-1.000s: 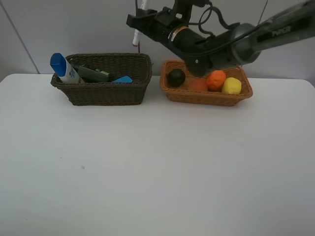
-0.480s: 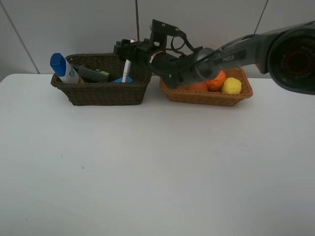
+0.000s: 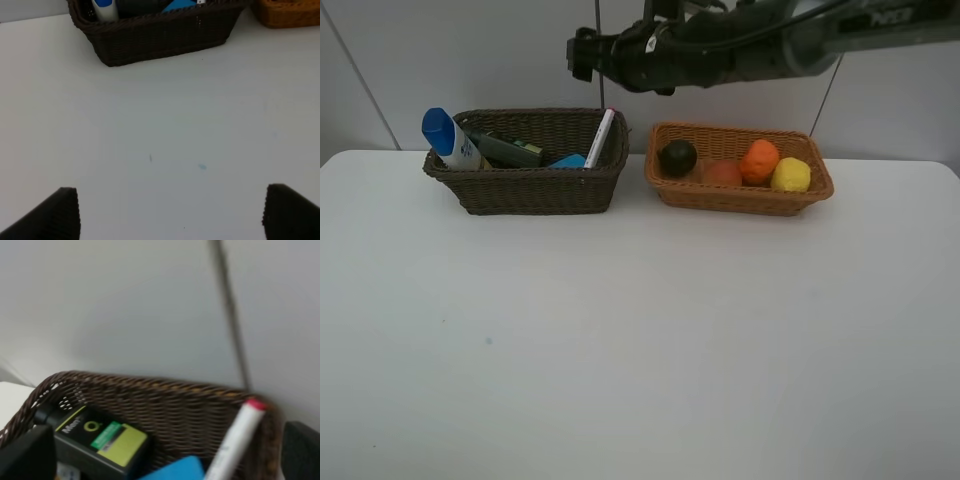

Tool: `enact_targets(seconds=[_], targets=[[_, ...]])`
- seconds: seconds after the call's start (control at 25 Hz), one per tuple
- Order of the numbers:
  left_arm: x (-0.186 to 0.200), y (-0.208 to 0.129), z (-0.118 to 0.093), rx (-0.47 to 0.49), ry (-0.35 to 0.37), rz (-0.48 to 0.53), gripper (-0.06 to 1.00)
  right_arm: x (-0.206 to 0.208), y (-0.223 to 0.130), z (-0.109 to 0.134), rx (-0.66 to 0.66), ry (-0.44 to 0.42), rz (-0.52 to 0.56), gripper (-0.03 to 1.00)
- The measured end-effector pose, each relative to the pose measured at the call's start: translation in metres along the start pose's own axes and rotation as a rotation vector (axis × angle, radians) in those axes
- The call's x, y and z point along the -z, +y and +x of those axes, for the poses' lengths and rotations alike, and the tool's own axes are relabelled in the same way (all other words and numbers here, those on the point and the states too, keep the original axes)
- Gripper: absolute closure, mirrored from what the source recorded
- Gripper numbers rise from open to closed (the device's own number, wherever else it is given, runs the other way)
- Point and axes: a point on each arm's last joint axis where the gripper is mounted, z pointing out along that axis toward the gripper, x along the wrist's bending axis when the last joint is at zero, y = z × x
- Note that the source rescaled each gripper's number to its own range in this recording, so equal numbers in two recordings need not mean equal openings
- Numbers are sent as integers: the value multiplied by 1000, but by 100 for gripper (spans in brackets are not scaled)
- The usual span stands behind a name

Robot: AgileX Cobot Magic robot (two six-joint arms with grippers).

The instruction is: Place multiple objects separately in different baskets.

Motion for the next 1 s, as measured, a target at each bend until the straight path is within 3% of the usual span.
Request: enact_targets(seconds=[0.08, 0.2, 0.36, 0.52, 0.72, 1.0], targets=[[0, 0, 0, 0, 0, 0, 11, 24, 22, -22, 0, -61, 46, -3], [0, 0, 0, 0, 0, 0, 11, 55, 37, -72, -23, -204, 185, -3], [0, 0, 0, 0, 0, 0, 11, 93, 34, -146, -84, -419, 418, -3], [0, 0, 0, 0, 0, 0, 11, 121, 24, -188, -131, -526, 611, -3], [0, 0, 0, 0, 0, 0, 11, 154, 18, -208, -197, -582, 743, -3], [0, 0, 0, 0, 0, 0, 11, 240, 7, -172, -188, -604, 724, -3]])
